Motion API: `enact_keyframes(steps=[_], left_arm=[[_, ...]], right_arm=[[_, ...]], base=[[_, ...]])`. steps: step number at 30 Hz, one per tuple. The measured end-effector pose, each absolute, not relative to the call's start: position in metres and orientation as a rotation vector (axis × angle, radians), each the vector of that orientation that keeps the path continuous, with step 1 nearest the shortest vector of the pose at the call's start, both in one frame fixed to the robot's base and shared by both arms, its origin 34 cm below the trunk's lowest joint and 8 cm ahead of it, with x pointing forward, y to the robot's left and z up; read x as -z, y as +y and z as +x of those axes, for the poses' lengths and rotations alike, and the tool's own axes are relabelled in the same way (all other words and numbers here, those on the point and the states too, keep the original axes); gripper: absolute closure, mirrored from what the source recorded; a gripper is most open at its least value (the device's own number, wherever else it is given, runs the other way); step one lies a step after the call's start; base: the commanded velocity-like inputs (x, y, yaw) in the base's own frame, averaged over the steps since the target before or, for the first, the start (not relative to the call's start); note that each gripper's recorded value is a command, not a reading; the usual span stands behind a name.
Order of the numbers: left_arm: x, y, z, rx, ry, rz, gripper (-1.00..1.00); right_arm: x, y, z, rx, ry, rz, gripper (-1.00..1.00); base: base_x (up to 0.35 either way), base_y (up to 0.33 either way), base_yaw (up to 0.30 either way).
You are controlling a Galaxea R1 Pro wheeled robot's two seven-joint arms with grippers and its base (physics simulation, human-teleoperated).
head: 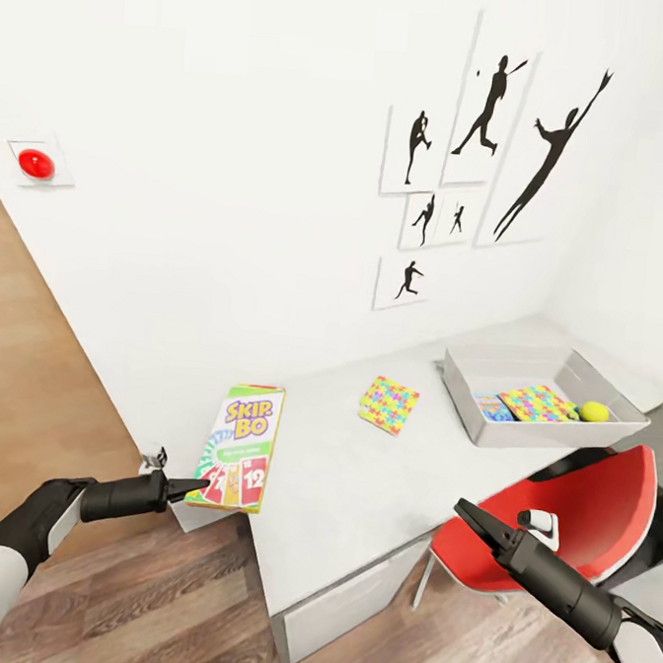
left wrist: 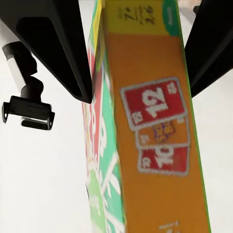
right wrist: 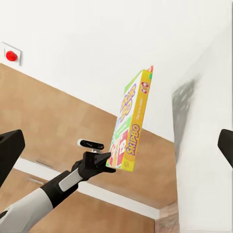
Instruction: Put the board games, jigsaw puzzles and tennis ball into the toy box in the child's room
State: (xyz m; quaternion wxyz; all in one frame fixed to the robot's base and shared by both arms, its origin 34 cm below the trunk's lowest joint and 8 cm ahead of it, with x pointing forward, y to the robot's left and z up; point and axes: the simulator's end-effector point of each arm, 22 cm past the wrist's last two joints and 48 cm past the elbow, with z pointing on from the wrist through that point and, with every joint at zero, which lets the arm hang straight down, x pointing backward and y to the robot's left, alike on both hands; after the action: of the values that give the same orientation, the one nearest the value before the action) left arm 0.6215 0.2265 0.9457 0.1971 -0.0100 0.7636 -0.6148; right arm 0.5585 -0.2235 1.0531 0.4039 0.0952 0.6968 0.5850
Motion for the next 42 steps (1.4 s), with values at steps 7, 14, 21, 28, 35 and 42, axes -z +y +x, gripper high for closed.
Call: enact_keyframes(steps=[7, 14, 21, 28, 35, 42], left_arm=[[-0.955, 0.234, 0.620, 1.708, 2.130, -0.017, 1.00], [-0.962, 0.237, 0.620, 1.703, 2.119, -0.003, 1.00], [-0.970, 0.240, 0.620, 1.701, 2.105, 0.011, 1.00], [-0.981, 0.259, 0.620, 1.674, 2.097, 0.027, 1.00], [-0.996, 0.283, 0.623, 1.601, 2.102, 0.070, 1.00], [-1.003, 0.292, 0.624, 1.575, 2.102, 0.083, 1.00]], right_arm=[[-1.060, -0.223, 0.556, -1.476, 1.751, 0.232, -1.00], [-1.065, -0.224, 0.555, -1.475, 1.743, 0.223, -1.00], [-1.070, -0.224, 0.555, -1.473, 1.734, 0.215, -1.00], [-1.077, -0.228, 0.554, -1.468, 1.717, 0.204, -1.00], [-1.098, -0.255, 0.550, -1.453, 1.640, 0.200, -1.00], [-1.121, -0.288, 0.535, -1.446, 1.540, 0.202, -1.00]], base=[[-0.015, 0.000, -0.166], [-0.001, 0.000, -0.186], [0.000, 0.000, -0.189], [0.000, 0.000, -0.189], [0.000, 0.000, -0.186], [0.000, 0.000, -0.183]])
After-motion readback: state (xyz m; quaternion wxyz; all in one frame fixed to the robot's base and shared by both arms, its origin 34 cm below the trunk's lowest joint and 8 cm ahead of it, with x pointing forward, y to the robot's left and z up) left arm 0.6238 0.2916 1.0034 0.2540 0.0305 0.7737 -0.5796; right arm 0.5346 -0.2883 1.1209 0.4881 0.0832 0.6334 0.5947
